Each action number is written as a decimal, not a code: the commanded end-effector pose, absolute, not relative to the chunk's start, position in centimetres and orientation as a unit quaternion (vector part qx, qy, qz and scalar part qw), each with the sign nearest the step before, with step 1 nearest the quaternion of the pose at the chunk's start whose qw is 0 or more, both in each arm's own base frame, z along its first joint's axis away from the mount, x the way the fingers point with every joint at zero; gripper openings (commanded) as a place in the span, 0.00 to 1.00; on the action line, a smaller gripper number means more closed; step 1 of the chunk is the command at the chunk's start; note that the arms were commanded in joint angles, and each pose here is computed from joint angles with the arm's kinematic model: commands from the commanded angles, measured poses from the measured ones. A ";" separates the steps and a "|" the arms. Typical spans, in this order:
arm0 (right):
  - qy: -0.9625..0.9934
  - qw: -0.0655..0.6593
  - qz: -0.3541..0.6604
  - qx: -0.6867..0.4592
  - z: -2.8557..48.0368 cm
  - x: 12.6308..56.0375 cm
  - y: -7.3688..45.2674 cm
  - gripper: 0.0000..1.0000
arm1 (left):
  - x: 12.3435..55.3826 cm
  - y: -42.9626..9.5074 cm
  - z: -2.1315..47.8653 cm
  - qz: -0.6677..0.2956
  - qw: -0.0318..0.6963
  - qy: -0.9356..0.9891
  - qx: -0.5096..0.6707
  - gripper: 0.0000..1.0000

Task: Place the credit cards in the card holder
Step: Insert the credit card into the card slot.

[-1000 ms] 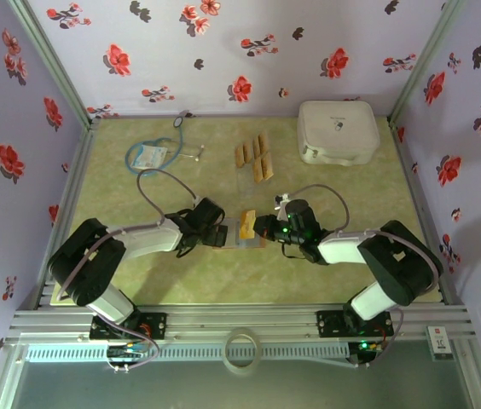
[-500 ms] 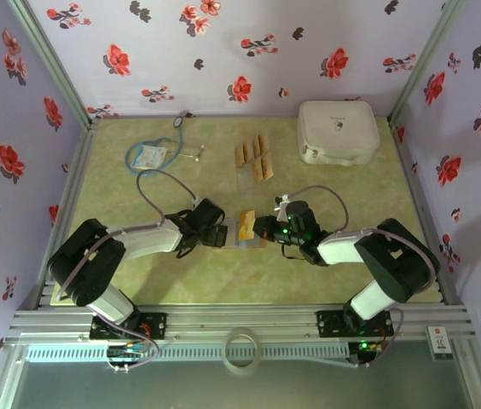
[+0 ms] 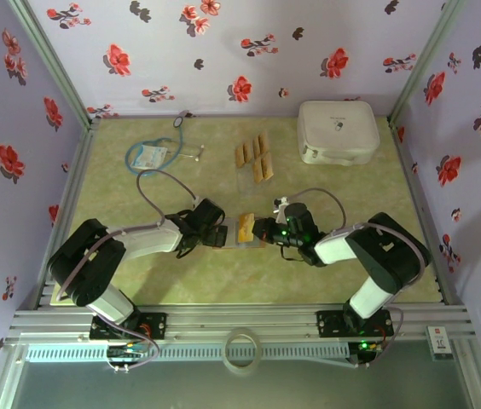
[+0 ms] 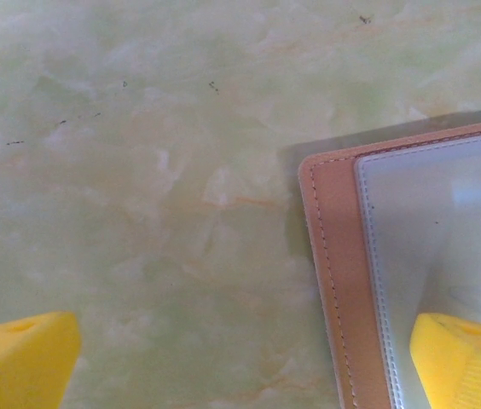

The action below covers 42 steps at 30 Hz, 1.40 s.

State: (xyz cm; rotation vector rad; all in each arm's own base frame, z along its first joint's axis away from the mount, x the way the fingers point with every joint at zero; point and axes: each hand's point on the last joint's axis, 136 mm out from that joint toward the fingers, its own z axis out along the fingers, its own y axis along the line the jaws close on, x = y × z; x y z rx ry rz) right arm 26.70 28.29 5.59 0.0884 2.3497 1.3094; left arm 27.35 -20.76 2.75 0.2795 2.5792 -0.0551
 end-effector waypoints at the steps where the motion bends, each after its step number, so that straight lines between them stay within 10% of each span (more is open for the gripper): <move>1: 0.838 0.225 0.497 0.028 6.1 26.7 28.8 0.00 | 26.6 -19.7 2.3 0.001 0.264 0.959 0.106 1.00; 42: 0.834 0.196 0.514 0.039 3.8 26.3 29.5 0.00 | 26.5 -19.6 2.0 0.003 0.261 0.959 0.106 1.00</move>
